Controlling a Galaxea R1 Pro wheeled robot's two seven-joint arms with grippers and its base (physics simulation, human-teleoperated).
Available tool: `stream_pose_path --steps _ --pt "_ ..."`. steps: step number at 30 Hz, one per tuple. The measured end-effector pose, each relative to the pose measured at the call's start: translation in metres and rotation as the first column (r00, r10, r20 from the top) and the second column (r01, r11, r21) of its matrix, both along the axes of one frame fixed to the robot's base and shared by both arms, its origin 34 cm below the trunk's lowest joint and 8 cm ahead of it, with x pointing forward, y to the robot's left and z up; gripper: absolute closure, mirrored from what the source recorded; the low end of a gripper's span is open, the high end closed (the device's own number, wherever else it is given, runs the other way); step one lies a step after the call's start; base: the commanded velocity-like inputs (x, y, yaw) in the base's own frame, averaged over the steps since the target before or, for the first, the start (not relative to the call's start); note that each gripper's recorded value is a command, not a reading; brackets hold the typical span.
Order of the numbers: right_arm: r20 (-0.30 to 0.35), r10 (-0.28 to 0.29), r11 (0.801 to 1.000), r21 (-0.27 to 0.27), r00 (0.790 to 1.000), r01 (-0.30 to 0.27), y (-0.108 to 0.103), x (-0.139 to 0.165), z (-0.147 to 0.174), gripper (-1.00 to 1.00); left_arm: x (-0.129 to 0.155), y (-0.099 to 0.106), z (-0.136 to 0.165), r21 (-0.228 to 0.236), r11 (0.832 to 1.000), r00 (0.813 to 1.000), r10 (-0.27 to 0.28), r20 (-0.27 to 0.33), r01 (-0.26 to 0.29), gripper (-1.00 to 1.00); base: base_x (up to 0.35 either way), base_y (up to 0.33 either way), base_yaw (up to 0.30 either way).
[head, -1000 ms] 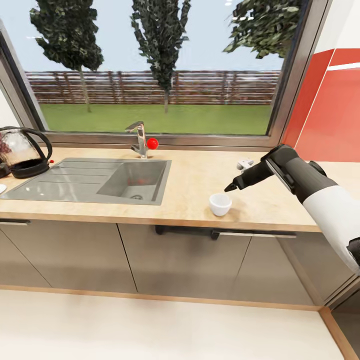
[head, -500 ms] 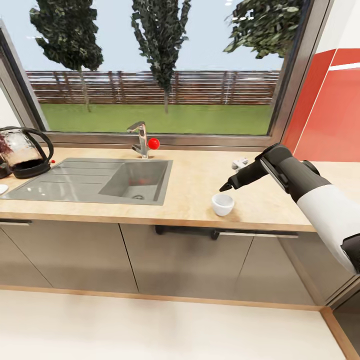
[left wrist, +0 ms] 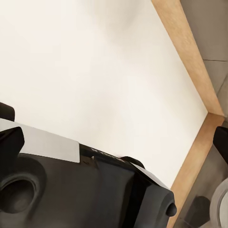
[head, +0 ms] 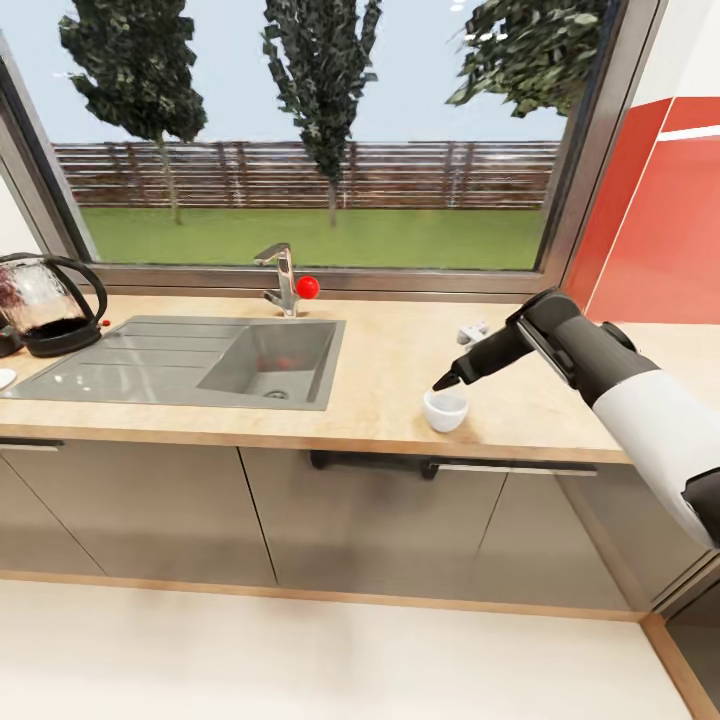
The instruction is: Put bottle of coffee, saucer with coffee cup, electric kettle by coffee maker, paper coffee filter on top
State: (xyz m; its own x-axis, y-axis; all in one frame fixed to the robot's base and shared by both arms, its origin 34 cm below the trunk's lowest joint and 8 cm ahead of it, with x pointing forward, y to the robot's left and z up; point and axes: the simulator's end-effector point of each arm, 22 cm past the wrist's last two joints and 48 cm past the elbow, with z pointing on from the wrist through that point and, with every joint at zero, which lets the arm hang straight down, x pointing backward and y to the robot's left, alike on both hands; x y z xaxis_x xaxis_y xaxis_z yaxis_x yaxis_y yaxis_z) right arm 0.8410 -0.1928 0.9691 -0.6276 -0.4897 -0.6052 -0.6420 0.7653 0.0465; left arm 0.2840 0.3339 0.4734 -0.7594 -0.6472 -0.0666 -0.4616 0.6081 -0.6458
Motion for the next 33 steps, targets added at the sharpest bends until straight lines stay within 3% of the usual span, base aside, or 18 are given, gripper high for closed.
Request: stream_pose_path --steps 4,8,33 --pt "-0.023 0.027 0.999 -0.046 0.999 -0.028 0.002 -0.007 -0.013 -1.0 0.0 0.0 0.0 0.0 1.0 1.0 0.0 0.0 0.0 -1.0 0.0 0.0 0.0" --pt "-0.029 0.033 0.998 -0.058 0.999 -0.035 0.002 -0.008 -0.016 -1.0 0.0 0.0 0.0 0.0 1.0 1.0 0.0 0.0 0.0 -1.0 0.0 0.0 0.0" --pt "-0.039 0.022 0.997 -0.073 0.999 -0.025 -0.006 -0.009 -0.022 -1.0 0.0 0.0 0.0 0.0 1.0 1.0 -0.001 0.0 0.001 -1.0 0.0 0.0 0.0"
